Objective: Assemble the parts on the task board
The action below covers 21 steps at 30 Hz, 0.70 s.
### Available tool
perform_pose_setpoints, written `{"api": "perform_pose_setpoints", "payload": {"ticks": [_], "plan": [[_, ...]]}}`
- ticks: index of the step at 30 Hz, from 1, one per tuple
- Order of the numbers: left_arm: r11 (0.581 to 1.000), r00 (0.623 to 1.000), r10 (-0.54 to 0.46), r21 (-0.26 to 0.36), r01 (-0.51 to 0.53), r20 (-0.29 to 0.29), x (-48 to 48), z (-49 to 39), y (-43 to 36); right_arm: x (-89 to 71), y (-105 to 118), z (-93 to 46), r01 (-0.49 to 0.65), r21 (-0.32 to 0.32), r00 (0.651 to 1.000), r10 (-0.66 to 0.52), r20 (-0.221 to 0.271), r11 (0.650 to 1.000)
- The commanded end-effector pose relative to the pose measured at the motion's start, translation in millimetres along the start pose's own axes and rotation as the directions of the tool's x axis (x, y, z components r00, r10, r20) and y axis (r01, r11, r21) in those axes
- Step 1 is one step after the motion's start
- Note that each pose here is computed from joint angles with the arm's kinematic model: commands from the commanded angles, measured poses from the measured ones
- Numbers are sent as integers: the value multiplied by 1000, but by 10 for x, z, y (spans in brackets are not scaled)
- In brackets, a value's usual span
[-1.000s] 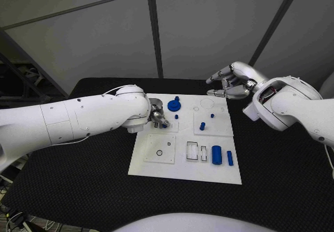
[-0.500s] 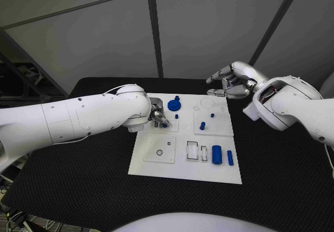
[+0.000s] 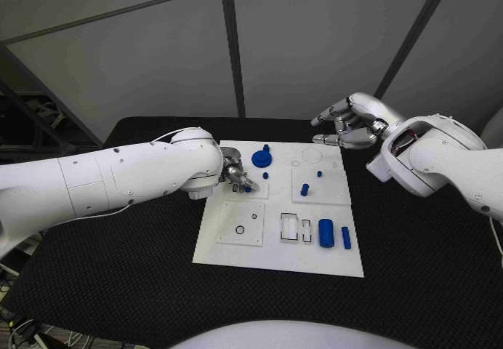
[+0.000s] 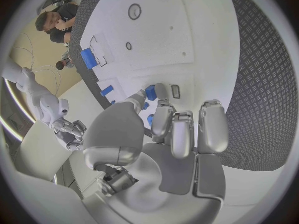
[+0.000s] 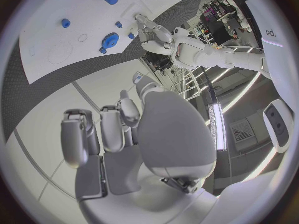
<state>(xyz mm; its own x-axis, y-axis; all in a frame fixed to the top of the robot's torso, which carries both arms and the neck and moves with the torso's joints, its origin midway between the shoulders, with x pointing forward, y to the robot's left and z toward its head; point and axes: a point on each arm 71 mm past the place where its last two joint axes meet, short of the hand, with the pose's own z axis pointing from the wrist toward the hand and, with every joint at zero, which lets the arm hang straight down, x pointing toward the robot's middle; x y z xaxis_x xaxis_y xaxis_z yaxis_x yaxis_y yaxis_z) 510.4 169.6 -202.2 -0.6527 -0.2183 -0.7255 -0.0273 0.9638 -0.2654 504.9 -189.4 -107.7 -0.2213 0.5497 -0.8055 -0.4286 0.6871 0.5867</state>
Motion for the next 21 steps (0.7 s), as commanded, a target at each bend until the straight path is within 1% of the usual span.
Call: {"api": "perform_pose_setpoints", "payload": {"ticks": [1,4,9,16,21], "plan": [[1000,1000,1,-12,-1,0,13,-1,28,-10,14,1,-1,-6,1000,1,2,1000],[1000,1000,-6,-9,6,9,-1,-11,32,-12,11,1,-1,-6,1000,1,3,1000],[1000,999,-22,4,22,27,-65,-37,1,-16,5,0,0,-5,1000,0,5,1000],[998,997,-52,33,51,57,-214,-102,-51,-21,-6,2,1,-4,1000,-1,8,1000],[996,995,-81,52,77,64,-312,-148,-77,-24,-13,6,1,-2,1000,-1,10,1000]]}}
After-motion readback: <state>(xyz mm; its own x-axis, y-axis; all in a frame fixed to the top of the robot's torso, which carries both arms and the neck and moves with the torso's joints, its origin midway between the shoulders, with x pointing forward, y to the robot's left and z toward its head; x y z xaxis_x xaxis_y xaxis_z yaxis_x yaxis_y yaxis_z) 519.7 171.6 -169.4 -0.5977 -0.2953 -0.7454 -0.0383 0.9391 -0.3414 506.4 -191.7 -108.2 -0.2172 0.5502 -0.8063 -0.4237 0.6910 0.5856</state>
